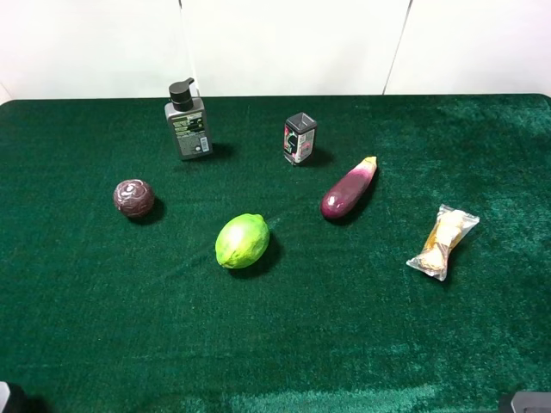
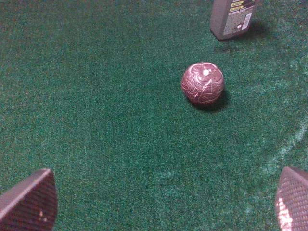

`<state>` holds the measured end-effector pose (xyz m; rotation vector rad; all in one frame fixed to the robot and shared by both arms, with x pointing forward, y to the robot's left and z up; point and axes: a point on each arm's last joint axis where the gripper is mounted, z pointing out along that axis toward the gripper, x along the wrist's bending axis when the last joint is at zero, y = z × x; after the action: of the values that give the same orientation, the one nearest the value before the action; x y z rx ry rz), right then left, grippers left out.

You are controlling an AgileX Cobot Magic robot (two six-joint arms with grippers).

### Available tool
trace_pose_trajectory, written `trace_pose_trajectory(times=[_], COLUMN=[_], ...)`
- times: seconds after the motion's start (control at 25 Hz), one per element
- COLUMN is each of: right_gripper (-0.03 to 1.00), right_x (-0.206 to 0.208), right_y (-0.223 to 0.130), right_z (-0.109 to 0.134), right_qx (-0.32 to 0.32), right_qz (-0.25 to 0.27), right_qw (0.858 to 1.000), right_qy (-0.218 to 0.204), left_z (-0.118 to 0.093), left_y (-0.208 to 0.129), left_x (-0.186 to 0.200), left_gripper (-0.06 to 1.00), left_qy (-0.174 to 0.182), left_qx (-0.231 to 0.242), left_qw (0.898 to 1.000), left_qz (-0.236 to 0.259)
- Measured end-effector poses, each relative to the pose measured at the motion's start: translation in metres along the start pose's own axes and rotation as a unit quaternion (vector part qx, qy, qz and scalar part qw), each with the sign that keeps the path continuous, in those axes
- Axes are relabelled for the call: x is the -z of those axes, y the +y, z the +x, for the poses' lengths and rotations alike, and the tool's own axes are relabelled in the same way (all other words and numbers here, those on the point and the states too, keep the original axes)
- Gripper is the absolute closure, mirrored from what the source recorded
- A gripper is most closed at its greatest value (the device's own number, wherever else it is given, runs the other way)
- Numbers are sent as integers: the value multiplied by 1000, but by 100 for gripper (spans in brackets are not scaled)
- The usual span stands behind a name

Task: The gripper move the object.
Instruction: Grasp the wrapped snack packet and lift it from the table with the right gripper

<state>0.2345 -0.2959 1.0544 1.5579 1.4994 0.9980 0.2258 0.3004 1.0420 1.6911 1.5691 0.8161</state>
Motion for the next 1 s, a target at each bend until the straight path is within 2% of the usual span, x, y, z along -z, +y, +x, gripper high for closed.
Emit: trace_pose_trajectory(times=[1.0], right_gripper=[27], right_x=[0], right_y=[0], right_z=[1], right_qx=[-2], right_qz=[1], right_qw=[1000], right_qy=[3], left_z=[0], left_y=[0], left_x=[0], left_gripper=[3], left_qy=[0], left_qx=[0], left_qw=[1000], left_qz=[0])
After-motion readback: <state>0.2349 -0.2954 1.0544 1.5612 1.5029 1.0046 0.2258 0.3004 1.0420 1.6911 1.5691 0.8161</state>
